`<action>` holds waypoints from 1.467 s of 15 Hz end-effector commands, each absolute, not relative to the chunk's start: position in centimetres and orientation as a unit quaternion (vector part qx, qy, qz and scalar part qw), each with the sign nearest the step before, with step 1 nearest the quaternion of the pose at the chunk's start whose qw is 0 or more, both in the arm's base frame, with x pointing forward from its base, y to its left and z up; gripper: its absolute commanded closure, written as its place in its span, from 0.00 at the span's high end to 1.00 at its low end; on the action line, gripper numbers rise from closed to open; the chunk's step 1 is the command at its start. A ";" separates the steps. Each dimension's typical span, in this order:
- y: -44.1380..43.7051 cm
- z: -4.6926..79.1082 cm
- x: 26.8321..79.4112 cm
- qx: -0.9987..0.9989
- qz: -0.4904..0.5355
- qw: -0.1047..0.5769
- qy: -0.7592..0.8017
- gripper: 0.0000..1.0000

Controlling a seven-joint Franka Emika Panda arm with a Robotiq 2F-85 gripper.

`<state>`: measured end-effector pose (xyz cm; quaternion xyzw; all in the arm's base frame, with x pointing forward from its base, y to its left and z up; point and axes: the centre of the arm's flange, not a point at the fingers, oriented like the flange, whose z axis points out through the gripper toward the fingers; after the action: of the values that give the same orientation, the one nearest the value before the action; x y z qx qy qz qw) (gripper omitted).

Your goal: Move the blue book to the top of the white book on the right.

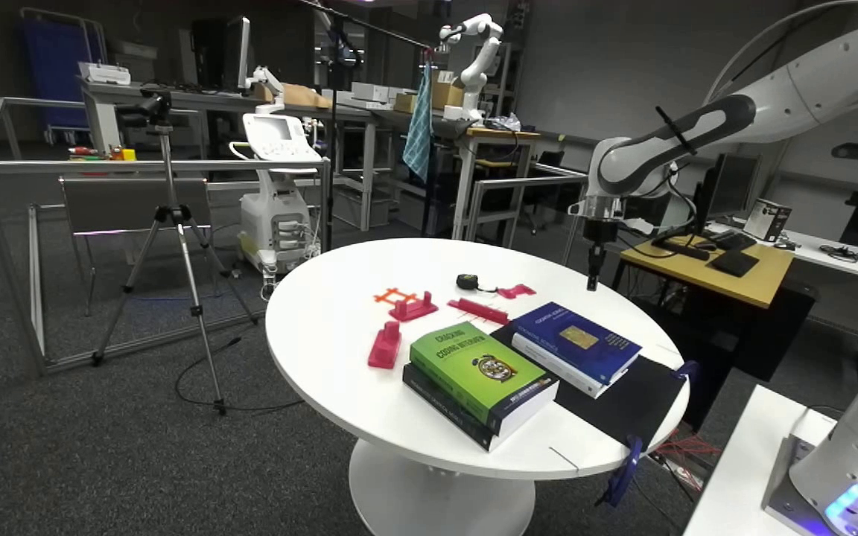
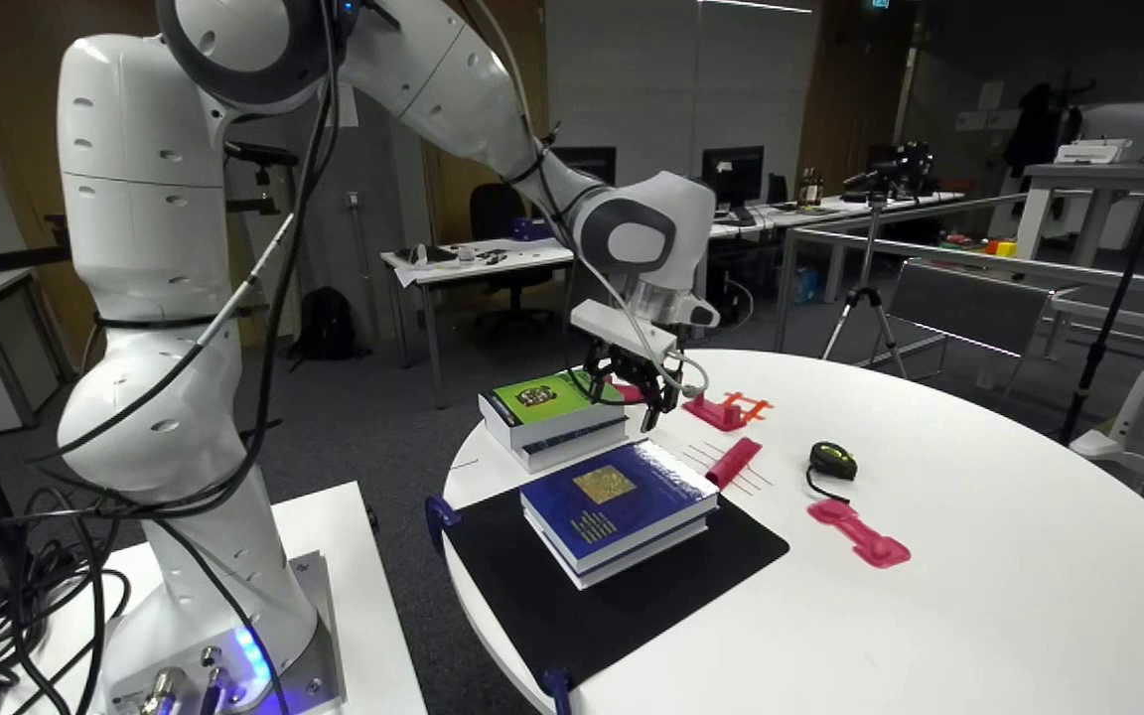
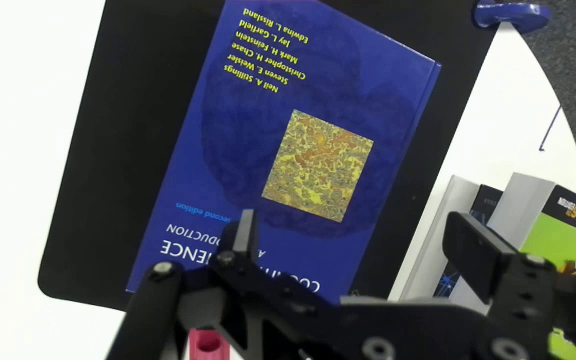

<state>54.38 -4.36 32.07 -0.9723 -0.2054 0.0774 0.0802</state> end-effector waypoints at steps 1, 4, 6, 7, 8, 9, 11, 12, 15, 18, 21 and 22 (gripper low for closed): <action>-1.0 34.1 48.6 -0.974 0.045 0.031 -0.221 1.00; 0.1 35.3 46.8 -0.974 0.031 0.014 -0.224 1.00; 0.0 36.5 45.6 -0.975 0.029 0.004 -0.222 1.00; -0.1 37.0 45.2 -0.975 0.028 -0.001 -0.221 1.00; -0.1 37.6 45.0 -0.975 0.028 -0.002 -0.219 1.00; -0.2 37.9 44.7 -0.976 0.024 -0.005 -0.216 1.00; -0.1 38.0 44.5 -0.978 0.026 -0.015 -0.208 1.00; 0.0 37.9 44.4 -0.977 0.031 -0.021 -0.211 1.00; -0.2 37.4 45.6 -0.976 0.031 -0.009 -0.215 1.00; -0.2 37.2 45.5 -0.976 0.032 -0.009 -0.215 1.00; -0.2 37.2 45.5 -0.976 0.032 -0.009 -0.215 1.00; -0.2 37.2 45.5 -0.976 0.032 -0.009 -0.215 1.00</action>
<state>45.50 -0.18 37.23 -0.9761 -0.2149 0.0324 -0.0094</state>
